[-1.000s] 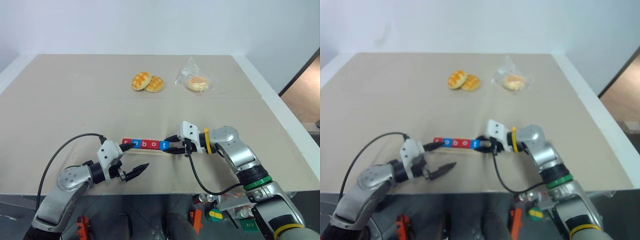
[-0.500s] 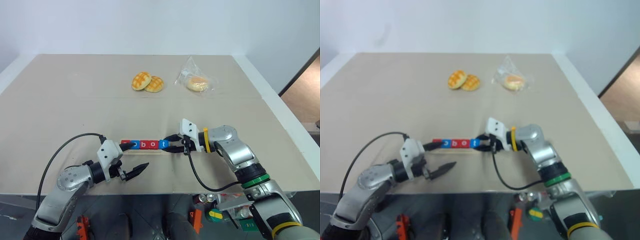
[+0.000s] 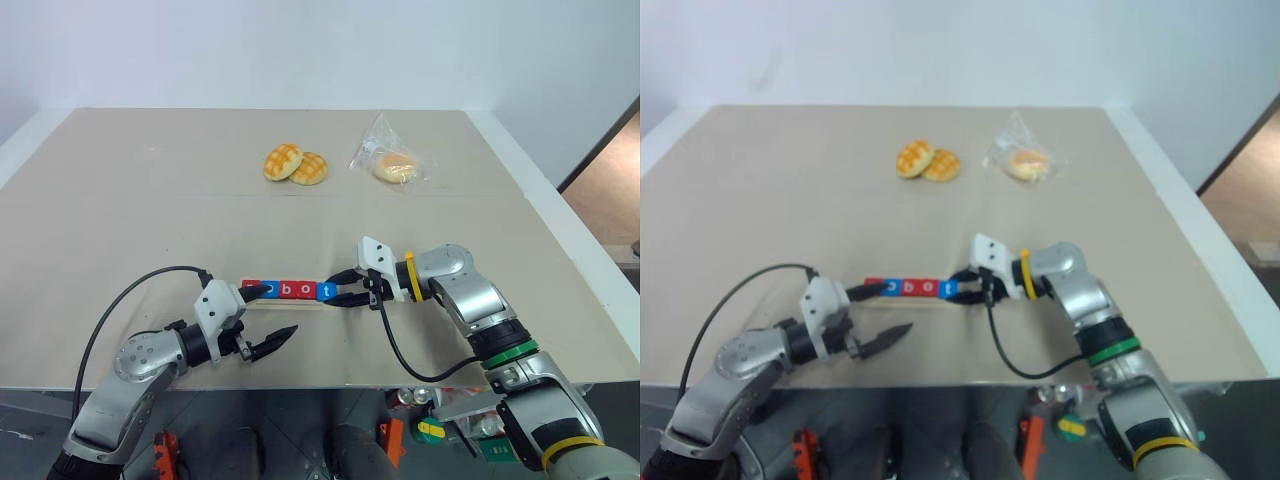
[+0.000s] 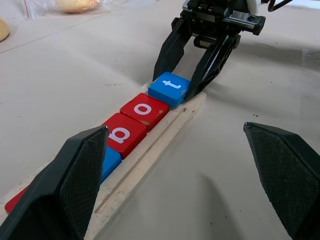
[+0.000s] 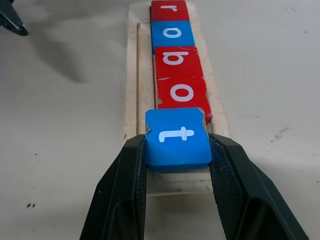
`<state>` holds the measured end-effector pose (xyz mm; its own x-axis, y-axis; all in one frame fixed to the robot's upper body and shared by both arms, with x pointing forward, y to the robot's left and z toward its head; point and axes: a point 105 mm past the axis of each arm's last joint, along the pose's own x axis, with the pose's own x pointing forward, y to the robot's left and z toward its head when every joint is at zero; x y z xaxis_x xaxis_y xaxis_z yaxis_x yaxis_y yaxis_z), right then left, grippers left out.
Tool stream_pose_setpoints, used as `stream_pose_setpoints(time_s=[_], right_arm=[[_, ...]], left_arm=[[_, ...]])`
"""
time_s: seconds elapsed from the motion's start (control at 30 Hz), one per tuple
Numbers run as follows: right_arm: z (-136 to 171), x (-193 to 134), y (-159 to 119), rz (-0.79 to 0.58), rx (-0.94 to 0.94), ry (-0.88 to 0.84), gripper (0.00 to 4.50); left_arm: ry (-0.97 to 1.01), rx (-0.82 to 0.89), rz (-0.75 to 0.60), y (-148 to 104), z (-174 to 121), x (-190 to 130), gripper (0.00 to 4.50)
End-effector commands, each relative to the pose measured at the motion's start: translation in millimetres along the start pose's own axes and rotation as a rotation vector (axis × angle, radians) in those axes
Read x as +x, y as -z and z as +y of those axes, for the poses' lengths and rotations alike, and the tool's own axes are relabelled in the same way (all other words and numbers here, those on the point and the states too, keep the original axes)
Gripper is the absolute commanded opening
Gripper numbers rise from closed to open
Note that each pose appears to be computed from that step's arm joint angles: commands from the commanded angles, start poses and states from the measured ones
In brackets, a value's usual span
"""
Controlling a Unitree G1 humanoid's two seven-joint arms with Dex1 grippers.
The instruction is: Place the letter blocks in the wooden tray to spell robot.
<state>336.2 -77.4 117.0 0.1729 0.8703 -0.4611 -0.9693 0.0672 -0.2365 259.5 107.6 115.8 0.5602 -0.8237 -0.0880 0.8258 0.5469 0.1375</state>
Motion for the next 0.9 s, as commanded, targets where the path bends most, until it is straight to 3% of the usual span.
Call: stream_pose_setpoints(time_s=[0.03,0.9], right_arm=[[-5.6,0.2,-4.3,0.004,-0.035,-0.021,1.74],[-16.3,0.5,-12.7,-0.013,0.011,-0.041,1.74]], left_arm=[[0.005,0.029,-0.037,-10.9,-3.6,0.1,4.5],[0.001,0.029,-0.026,-7.6,-4.3,-0.6,4.5]])
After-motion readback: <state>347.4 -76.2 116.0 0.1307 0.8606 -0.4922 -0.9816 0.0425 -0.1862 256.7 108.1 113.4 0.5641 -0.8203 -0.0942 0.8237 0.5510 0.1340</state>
